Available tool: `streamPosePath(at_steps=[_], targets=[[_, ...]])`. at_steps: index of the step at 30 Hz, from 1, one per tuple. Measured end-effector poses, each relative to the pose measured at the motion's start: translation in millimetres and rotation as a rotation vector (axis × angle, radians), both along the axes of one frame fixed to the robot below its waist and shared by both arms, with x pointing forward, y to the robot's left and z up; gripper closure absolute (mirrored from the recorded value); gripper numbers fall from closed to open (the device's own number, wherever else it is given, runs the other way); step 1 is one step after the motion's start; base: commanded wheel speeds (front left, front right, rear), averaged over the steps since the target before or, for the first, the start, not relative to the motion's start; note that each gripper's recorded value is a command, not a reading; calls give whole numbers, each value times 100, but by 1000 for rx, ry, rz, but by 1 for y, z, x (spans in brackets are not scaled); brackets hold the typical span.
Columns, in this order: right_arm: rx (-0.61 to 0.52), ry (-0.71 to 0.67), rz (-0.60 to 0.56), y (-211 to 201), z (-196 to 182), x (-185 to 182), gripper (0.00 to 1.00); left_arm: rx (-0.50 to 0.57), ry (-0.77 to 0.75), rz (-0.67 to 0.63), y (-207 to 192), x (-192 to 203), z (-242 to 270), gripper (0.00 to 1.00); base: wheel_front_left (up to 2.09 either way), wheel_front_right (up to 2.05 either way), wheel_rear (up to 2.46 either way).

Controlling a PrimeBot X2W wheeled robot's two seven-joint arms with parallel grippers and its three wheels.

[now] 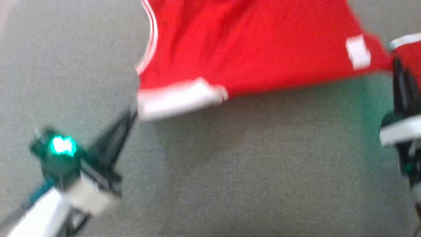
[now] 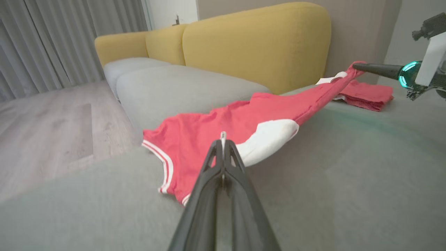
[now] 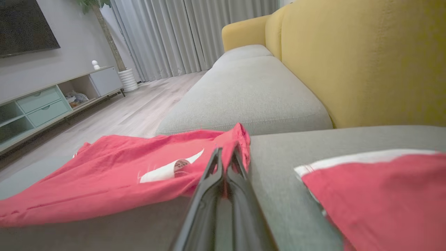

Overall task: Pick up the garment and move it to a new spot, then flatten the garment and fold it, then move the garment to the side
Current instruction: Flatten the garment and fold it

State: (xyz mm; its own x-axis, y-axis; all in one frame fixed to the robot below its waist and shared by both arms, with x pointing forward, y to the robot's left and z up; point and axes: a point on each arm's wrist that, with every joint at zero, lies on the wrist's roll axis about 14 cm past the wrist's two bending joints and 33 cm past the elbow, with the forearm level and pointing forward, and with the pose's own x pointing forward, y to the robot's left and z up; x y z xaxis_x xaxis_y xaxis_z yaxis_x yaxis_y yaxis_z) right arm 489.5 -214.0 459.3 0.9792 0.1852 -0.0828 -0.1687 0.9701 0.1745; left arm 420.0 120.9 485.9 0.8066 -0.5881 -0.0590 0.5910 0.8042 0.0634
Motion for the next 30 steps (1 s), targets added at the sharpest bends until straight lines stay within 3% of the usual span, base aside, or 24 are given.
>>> streamPosePath(at_steps=[6,13,18,21,30], targets=[[23,15,-58,-13,1,-71,100,-30,112,44,6,-73,-20,100,0,0,0],[70,48,-110,-15,-8,-118,100,-48,149,42,2,-110,-24,100,0,0,0],[68,59,-119,-13,-14,-119,100,-52,132,34,0,-99,-20,100,0,0,0],[65,56,-130,-13,-16,-110,100,-45,71,18,-3,-74,-7,100,0,0,0],[9,24,-121,-11,-18,-45,100,4,-90,-57,-21,14,24,100,0,0,0]])
